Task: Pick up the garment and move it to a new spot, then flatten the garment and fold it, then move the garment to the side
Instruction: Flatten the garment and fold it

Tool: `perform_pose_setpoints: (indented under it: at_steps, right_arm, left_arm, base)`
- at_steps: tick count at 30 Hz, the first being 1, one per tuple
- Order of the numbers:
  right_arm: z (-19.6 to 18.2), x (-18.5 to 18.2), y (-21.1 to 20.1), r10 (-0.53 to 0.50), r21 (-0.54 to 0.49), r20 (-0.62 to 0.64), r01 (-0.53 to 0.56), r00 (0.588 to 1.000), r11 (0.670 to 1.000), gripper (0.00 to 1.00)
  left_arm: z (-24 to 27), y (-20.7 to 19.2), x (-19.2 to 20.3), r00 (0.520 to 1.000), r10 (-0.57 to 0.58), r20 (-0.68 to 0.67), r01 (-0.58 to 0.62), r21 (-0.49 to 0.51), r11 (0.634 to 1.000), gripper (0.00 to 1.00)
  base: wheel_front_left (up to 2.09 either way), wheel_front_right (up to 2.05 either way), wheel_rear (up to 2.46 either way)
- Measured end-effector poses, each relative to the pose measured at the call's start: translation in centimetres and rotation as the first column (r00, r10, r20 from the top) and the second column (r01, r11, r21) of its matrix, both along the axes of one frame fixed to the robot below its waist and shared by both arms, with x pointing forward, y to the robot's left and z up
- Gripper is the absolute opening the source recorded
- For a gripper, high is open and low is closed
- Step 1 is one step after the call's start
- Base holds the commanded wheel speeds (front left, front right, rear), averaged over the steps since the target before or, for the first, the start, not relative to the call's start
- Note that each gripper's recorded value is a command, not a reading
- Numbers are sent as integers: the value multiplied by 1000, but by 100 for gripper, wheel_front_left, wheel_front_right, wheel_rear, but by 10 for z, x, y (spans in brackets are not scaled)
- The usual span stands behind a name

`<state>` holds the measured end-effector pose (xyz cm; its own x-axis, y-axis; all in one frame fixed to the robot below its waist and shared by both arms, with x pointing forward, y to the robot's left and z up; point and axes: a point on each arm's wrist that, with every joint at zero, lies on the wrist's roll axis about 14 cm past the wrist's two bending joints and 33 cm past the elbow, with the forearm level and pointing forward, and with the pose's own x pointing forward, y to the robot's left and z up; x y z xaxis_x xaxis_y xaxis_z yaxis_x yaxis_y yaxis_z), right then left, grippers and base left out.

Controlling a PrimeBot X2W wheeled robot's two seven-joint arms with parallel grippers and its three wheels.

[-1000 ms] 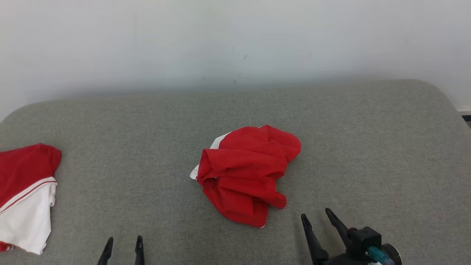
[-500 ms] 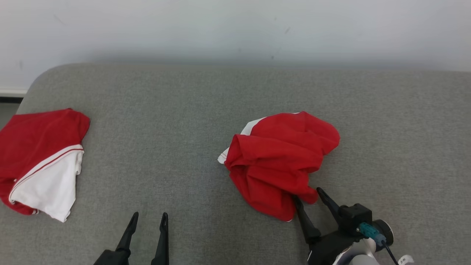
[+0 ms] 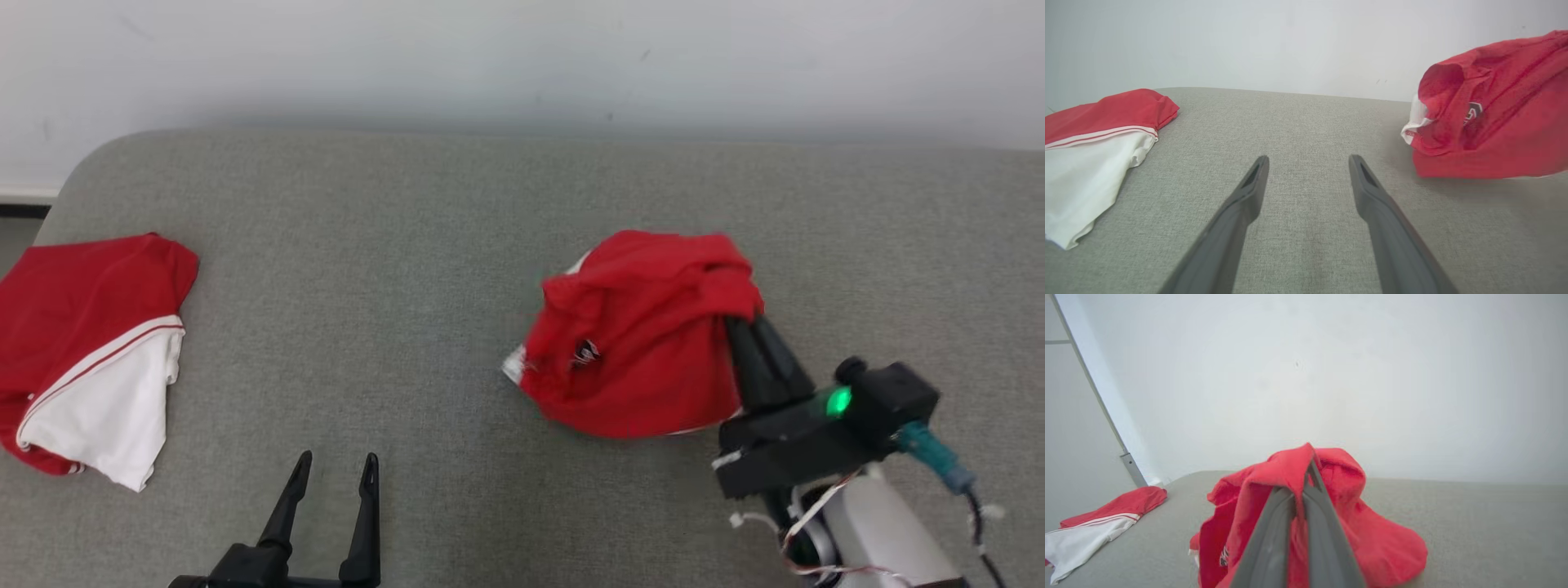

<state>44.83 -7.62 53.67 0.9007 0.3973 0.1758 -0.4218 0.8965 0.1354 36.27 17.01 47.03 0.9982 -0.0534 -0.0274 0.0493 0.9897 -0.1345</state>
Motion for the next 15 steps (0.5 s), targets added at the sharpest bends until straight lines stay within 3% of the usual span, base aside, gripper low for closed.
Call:
perform_pose_setpoints:
  at_steps: [8, 15]
  right_arm:
    - [113, -8, -19, -24, 49, 305, 9, 952, 999, 0]
    - [150, -23, -6, 17, 78, 394, -51, 919, 996, 0]
  left_arm:
    - [12, -17, -1, 998, -53, 37, 54, -8, 999, 100]
    - [10, -17, -11, 998, -52, 31, 52, -16, 998, 100]
  base:
    - [0, 0, 0]
    - [0, 0, 0]
